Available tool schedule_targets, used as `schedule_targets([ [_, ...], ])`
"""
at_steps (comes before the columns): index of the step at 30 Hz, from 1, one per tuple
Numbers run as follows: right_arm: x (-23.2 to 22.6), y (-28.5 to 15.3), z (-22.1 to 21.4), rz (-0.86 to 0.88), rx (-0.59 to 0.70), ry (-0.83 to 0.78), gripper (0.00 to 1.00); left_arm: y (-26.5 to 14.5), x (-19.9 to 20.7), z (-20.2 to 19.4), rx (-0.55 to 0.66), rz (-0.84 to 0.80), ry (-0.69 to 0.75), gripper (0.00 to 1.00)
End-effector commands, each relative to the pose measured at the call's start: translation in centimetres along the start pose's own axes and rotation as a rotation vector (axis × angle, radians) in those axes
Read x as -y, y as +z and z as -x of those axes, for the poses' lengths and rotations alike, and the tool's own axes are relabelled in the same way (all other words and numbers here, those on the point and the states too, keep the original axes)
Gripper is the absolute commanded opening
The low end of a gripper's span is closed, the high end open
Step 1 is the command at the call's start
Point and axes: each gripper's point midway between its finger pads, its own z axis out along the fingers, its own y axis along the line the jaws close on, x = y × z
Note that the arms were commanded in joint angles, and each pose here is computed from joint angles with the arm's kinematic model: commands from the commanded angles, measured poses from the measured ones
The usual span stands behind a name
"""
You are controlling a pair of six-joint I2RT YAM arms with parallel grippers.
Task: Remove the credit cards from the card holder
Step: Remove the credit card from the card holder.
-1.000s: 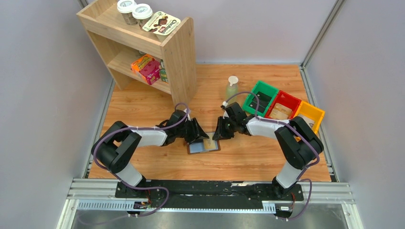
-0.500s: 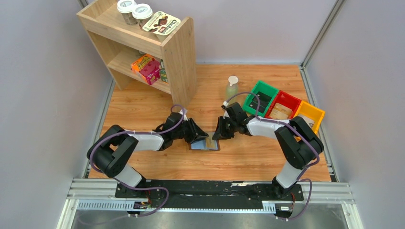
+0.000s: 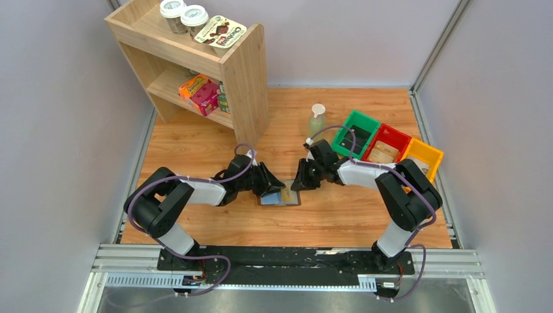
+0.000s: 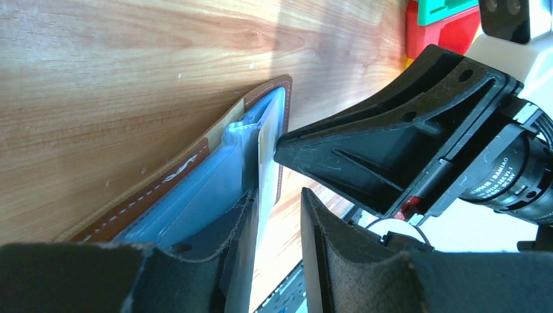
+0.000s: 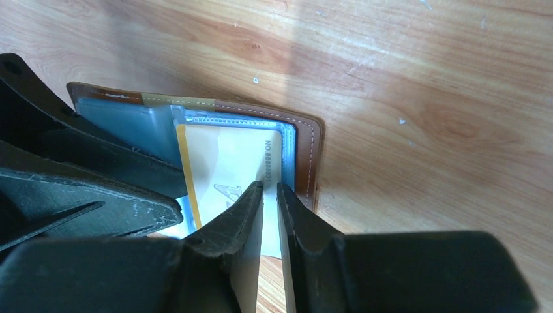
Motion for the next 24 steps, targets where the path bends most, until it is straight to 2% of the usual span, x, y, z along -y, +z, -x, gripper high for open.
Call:
schedule_targets([
  [1, 1.8, 1.0, -2.0, -0.060, -0.055, 0.010, 0.21, 0.9, 2.6, -0.7, -0.026, -0.082, 0.064, 0.38],
  [9, 1.8, 1.2, -2.0, -0.056, -0.056, 0.011, 0.21, 1.5, 2.3, -1.1, -0.046, -0.062, 0.093, 0.38],
  [16, 2.5, 1.2, -2.1, -0.091, -0.052, 0.021, 0.21, 0.4, 3.1, -0.7, -0.010, -0.082, 0.112, 0.29],
  [24, 3.8, 1.6, -2.7, -0.140, -0.074, 0.043, 0.20, -0.8, 4.6, -0.4, 0.029, -0.139, 0.112, 0.27],
])
